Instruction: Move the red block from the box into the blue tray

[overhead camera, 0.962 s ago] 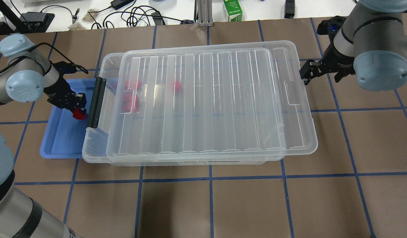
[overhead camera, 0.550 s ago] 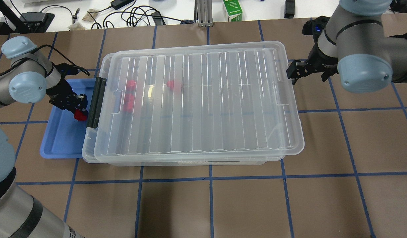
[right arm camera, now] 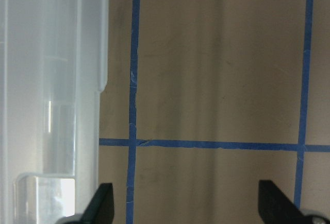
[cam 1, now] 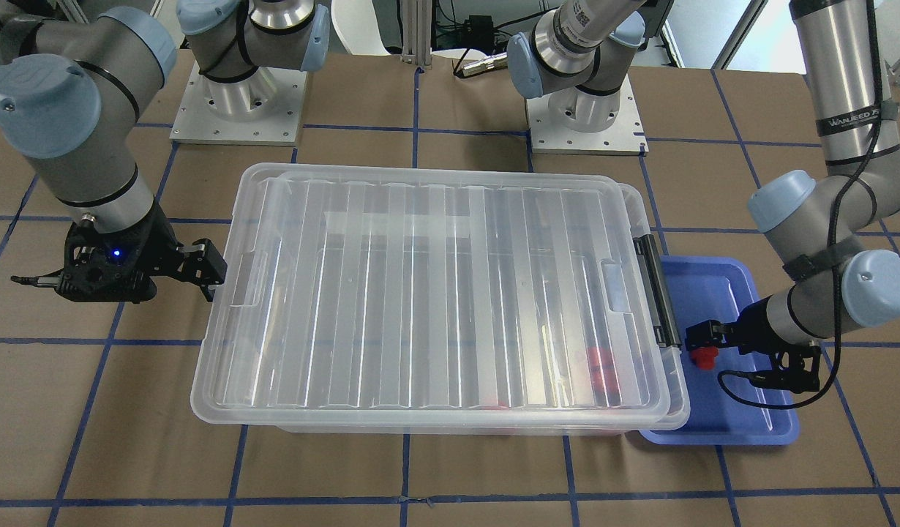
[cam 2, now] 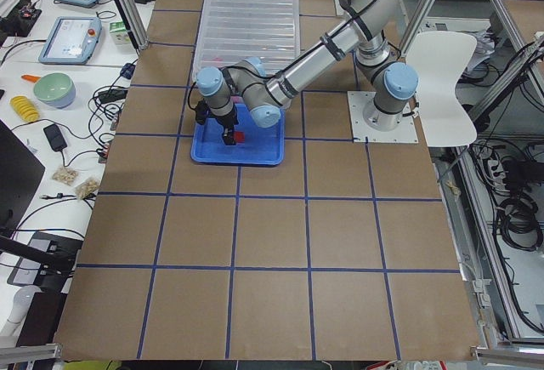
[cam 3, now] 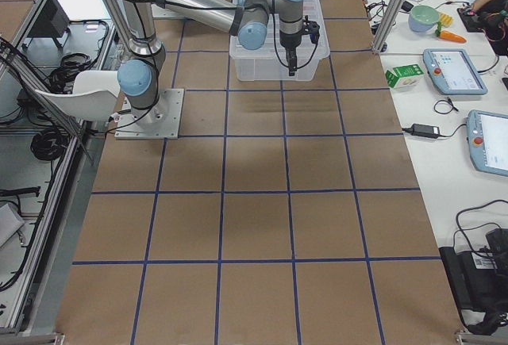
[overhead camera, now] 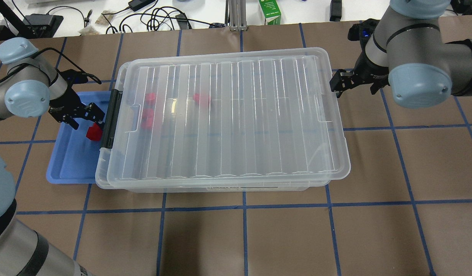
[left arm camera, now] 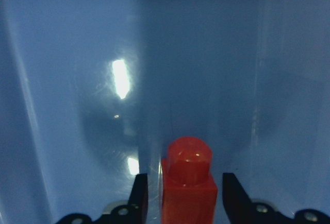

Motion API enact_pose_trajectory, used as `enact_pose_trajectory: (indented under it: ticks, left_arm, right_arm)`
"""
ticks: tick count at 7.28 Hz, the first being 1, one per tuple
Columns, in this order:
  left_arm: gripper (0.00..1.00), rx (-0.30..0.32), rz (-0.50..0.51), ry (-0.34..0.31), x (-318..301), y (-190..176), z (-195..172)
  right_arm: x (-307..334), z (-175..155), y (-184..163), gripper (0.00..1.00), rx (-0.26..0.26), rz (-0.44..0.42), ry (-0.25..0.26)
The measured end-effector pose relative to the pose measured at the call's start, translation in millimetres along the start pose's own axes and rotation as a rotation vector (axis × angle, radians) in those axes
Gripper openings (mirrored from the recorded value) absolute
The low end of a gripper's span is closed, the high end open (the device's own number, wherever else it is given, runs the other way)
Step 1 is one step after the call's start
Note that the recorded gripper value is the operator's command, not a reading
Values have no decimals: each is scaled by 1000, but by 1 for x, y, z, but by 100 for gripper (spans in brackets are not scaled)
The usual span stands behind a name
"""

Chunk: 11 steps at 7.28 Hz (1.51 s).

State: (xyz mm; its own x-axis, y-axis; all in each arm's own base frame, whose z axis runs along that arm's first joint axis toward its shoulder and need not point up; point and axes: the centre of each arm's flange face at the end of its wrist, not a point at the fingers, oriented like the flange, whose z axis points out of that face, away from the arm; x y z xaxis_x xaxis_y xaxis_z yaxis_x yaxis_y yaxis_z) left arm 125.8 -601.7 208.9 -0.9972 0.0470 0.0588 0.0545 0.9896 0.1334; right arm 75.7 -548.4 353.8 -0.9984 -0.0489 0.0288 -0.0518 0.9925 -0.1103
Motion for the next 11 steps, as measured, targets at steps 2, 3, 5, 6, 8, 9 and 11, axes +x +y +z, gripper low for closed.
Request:
enact_pose_trajectory:
  ticks: [2,3,5,6,8,9,11]
  left_arm:
    - [100,13,5,-11,7,12,-38]
    - [100,17,8,-14,12,20,-68]
    - [100,11,-4,-7,30,44,-147]
    - [100,14,-23,-10,50,57,-187]
    - [100,53,-8,-36,108,94,-251]
    - [100,81,13,-50,139,114,-271]
    - [100,99,15,-55,198,142,-282]
  right_arm:
    - [-6,0,1,100,-1,-1,-2]
    - [-12,0,1,100,1,-10,-2]
    - [-14,-12,-6,100,26,-24,8]
    - [-11,-31,-14,100,34,-25,16]
    - [-11,-90,-15,100,-3,-2,17]
    - [-15,-120,-7,100,-14,55,15]
    - [-32,-156,13,100,-7,168,11]
